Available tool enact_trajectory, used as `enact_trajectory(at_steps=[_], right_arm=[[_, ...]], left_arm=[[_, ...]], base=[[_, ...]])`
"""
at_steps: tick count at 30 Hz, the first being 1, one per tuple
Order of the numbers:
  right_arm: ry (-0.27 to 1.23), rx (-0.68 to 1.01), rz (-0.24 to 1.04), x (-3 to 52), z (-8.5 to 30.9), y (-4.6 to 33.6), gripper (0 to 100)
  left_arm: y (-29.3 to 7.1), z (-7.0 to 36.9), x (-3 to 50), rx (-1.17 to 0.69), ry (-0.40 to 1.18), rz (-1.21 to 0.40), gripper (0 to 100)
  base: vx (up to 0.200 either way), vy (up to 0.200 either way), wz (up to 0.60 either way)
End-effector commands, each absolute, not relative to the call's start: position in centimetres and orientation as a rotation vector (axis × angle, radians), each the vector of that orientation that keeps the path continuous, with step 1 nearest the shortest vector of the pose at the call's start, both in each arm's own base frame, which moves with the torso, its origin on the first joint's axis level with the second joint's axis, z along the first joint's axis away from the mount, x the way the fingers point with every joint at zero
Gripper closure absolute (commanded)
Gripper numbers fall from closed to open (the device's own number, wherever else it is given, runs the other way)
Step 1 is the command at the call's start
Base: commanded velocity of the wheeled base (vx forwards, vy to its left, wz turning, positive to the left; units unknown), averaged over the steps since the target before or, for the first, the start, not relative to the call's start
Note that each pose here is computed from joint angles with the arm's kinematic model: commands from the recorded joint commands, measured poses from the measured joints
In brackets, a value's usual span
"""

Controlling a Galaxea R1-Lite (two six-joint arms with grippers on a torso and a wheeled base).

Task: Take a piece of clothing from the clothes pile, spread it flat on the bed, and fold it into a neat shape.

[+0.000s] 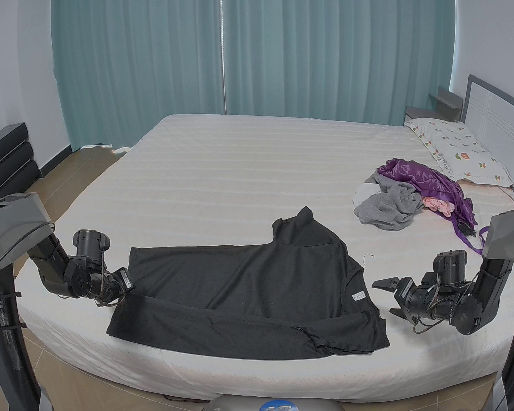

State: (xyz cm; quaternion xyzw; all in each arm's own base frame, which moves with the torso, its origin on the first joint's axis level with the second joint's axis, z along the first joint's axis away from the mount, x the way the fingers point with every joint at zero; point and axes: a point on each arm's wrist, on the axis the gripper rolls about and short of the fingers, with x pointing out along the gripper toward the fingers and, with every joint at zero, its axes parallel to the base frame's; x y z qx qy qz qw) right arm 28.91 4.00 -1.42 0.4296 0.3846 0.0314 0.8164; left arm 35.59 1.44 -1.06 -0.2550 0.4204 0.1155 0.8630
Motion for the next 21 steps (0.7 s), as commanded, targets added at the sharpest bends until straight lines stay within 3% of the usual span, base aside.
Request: enact_trajectory(at_steps=[1, 9, 21], right_arm=[[0.786, 0.902, 0.109, 28.9, -0.5, 4.6, 0], [0.799, 0.737, 0.244, 29.0, -1.1, 7.0, 0], [0.852, 0.545, 0.352, 29.4, -4.1, 7.0, 0]], left_arm=[[1.5, 0.3, 34.9, -0.53, 0.854, 0.25, 100], [1.3, 1.0, 33.4, -0.528, 0.865, 0.256, 100], [1.2, 0.8, 32.6, -0.535, 0.886, 0.264, 100]], base=[[0.0, 0.0, 0.0], [0.0, 0.0, 0.0], [0.0, 0.0, 0.0]])
